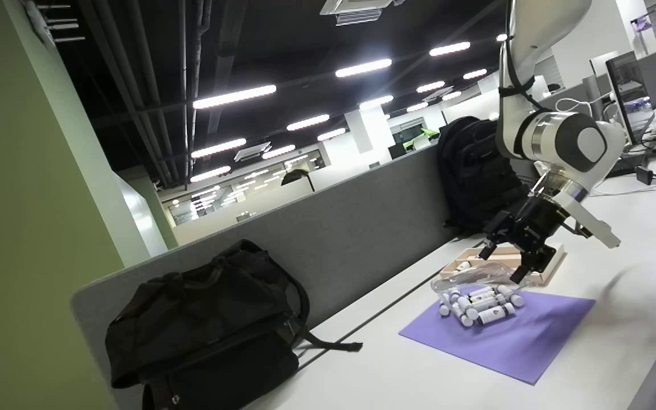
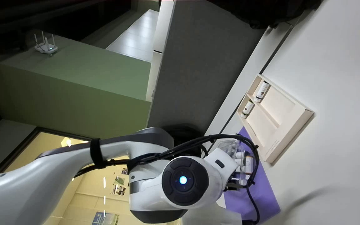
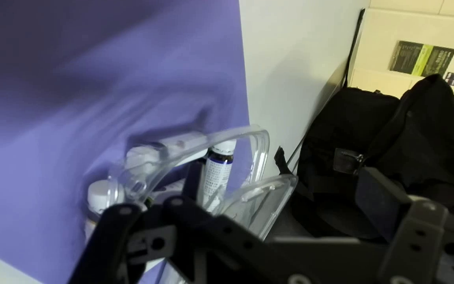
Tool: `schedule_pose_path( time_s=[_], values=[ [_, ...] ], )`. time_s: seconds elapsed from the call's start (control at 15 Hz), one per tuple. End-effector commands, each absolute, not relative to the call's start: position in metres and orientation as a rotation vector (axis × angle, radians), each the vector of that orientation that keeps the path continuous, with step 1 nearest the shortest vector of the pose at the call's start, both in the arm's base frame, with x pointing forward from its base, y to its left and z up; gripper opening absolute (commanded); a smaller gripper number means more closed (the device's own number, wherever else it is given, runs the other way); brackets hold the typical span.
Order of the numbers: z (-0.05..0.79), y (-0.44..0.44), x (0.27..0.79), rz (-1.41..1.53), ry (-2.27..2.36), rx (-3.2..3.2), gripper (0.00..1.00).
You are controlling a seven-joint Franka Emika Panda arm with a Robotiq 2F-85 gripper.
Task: Uncover the clear container and put one of the bottles from the table inside it
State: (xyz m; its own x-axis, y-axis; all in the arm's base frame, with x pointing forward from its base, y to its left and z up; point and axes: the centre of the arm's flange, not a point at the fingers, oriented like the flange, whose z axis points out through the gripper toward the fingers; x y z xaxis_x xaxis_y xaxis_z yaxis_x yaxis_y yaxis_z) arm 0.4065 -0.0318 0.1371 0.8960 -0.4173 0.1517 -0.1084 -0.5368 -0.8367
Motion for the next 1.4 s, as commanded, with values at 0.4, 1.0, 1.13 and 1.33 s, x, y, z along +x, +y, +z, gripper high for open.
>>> schedule_pose_path(
  time_s=[0.4, 1.0, 1.13, 1.33],
  values=[
    [0.148, -0.036, 0.402, -0.619, 0.348, -2.139, 1.0],
    [0.167, -0.038, 0.395, -0.711, 0.318, -2.124, 1.0],
    [0.174, -0.039, 0.392, -0.727, 0.307, -2.116, 1.0],
    [0.183, -0.043, 0.391, -0.751, 0.303, -2.105, 1.0]
  ],
)
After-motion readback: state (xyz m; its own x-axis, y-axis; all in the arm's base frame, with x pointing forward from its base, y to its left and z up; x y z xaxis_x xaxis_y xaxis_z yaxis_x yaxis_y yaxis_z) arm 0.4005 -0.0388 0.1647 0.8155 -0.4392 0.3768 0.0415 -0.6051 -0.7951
